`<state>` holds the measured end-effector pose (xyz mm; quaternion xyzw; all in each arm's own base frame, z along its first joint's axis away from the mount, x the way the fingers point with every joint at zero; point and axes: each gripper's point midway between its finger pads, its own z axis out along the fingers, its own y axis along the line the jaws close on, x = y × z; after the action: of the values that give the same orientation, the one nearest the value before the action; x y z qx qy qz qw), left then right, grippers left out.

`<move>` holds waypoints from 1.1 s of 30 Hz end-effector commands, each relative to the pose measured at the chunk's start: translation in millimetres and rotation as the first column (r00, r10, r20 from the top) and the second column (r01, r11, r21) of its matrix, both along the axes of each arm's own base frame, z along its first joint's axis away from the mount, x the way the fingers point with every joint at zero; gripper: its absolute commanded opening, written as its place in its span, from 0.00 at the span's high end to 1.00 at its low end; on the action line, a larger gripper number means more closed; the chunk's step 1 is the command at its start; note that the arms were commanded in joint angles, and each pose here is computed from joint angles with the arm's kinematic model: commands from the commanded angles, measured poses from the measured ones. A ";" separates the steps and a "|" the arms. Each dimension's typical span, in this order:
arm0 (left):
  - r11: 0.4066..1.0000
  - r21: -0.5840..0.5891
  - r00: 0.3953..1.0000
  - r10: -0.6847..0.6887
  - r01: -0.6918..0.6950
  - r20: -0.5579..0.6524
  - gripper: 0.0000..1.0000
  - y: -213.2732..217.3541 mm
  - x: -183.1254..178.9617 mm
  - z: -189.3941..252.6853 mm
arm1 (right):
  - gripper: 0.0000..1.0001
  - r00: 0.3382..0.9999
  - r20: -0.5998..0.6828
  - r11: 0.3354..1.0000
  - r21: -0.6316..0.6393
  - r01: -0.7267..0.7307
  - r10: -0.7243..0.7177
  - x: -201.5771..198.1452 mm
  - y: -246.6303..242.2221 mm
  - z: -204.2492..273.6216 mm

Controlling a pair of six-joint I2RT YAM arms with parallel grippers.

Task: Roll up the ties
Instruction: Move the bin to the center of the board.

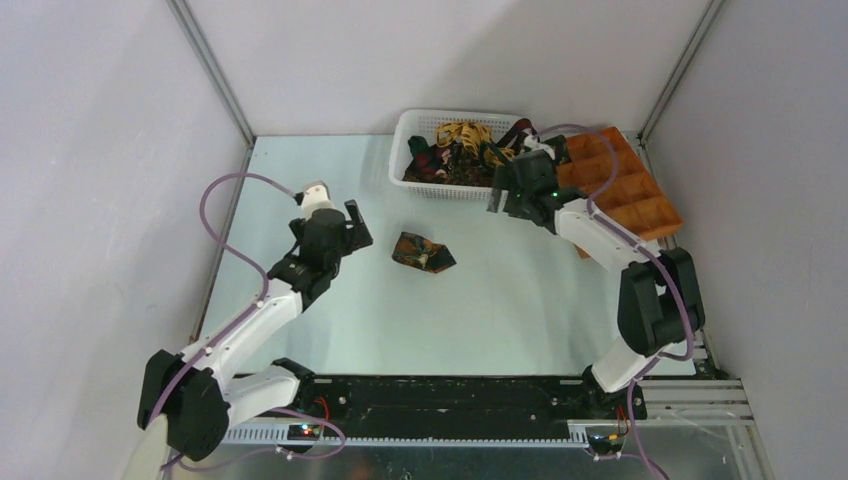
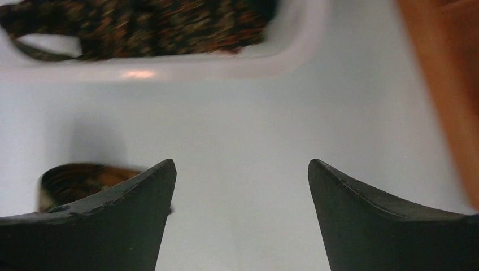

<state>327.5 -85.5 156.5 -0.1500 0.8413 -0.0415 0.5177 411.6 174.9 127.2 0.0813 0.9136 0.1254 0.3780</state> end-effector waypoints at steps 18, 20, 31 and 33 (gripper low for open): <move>0.999 0.030 1.000 0.014 -0.014 0.014 0.03 5.4 5.2 -15.0 | 0.34 0.989 0.021 0.984 -0.093 0.150 -0.149 69.0 -155.4 -24.9; 0.999 0.032 1.000 0.013 -0.013 0.013 0.03 5.2 5.5 -16.0 | 0.43 0.986 0.045 0.987 0.002 0.163 -0.163 80.9 -147.8 -22.3; 0.998 0.054 1.000 0.023 -0.023 0.006 0.04 8.3 5.8 -19.4 | 0.37 0.959 0.103 0.927 0.301 0.223 -0.264 129.0 -120.1 4.4; 0.998 0.055 1.000 0.025 -0.025 0.005 0.04 8.6 6.4 -19.8 | 0.34 0.960 0.142 0.921 0.345 0.180 -0.241 136.7 -109.3 13.0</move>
<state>329.4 -83.1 133.2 -0.1405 0.8479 -0.0245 0.5106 519.0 42.4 104.8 0.2222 0.8698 0.1632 0.4092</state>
